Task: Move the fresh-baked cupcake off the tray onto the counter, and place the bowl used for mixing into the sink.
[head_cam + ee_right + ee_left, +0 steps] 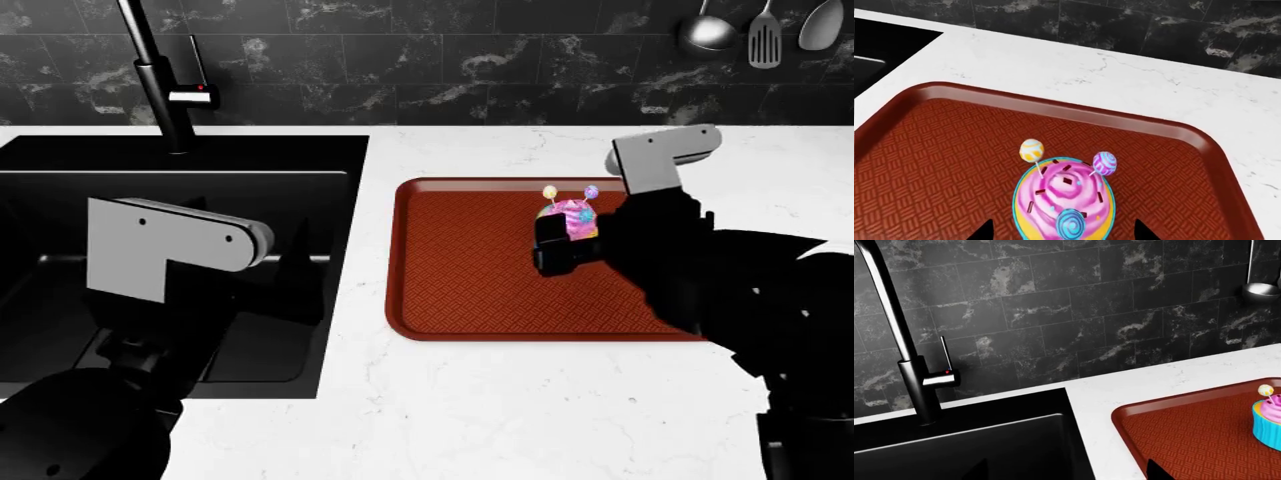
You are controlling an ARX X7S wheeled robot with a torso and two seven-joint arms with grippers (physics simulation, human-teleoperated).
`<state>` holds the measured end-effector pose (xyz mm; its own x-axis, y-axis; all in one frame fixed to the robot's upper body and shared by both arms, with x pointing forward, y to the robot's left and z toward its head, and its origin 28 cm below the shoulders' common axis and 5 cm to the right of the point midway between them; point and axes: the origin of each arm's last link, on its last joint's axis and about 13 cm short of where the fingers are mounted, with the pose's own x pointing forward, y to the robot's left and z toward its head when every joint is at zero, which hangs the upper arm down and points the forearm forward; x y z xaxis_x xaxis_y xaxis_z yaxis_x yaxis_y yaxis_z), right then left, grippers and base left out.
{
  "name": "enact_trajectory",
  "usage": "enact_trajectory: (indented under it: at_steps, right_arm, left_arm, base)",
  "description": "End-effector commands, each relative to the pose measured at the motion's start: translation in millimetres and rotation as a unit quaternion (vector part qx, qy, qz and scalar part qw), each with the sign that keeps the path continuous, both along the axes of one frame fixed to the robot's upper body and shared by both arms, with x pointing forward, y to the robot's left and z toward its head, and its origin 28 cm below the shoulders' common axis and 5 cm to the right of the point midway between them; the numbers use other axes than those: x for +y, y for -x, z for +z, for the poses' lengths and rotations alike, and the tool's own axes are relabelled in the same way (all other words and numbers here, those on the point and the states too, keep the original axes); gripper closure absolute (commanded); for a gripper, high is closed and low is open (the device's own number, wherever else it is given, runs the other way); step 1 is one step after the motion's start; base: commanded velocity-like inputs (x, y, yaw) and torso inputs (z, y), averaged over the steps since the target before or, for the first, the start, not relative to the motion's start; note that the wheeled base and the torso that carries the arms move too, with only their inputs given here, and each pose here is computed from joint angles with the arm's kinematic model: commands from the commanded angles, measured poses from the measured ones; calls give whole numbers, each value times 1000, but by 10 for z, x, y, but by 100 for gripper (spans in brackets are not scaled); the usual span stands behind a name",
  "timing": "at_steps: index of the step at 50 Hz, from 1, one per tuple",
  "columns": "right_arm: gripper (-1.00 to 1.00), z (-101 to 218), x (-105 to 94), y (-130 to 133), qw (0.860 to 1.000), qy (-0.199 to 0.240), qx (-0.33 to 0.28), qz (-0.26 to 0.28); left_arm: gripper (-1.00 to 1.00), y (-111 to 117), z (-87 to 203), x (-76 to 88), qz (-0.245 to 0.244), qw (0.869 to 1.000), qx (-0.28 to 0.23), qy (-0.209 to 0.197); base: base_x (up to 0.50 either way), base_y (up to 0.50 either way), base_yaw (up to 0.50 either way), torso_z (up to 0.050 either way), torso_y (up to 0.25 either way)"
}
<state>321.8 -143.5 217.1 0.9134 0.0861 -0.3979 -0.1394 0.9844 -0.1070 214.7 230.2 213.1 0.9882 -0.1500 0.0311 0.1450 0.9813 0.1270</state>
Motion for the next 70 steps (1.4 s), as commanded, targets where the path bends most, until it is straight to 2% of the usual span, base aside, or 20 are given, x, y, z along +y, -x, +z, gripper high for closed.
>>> enact_trajectory:
  at_steps: [1,21,62,63,70]
  right_arm:
    - [-100,-146,40,-60,1000,14,22,3]
    - [-100,-317,64,-146,999,16,35,-13]
    - [-100,-392,67,-233,999,24,32,-24]
    - [100,-395,65,-234,999,25,31,-24]
    - [100,-406,55,-241,999,24,28,-24]
  left_arm:
    - [-100,-1,-10,2,0,1000,2,0]
    - [-100,-27,-31,-2,-1,1000,6,-2]
    - [-100,-54,-76,8,0,1000,13,-2]
    - [-100,-56,-71,8,-1,1000,13,-2]
    - [-100,-60,-71,5,-1,1000,14,-2]
  base:
    - [0,0,0,0,0]
    - [0,0,0,0,0]
    - [0,0,0,0,0]
    - [0,0,0,0,0]
    - [0,0,0,0,0]
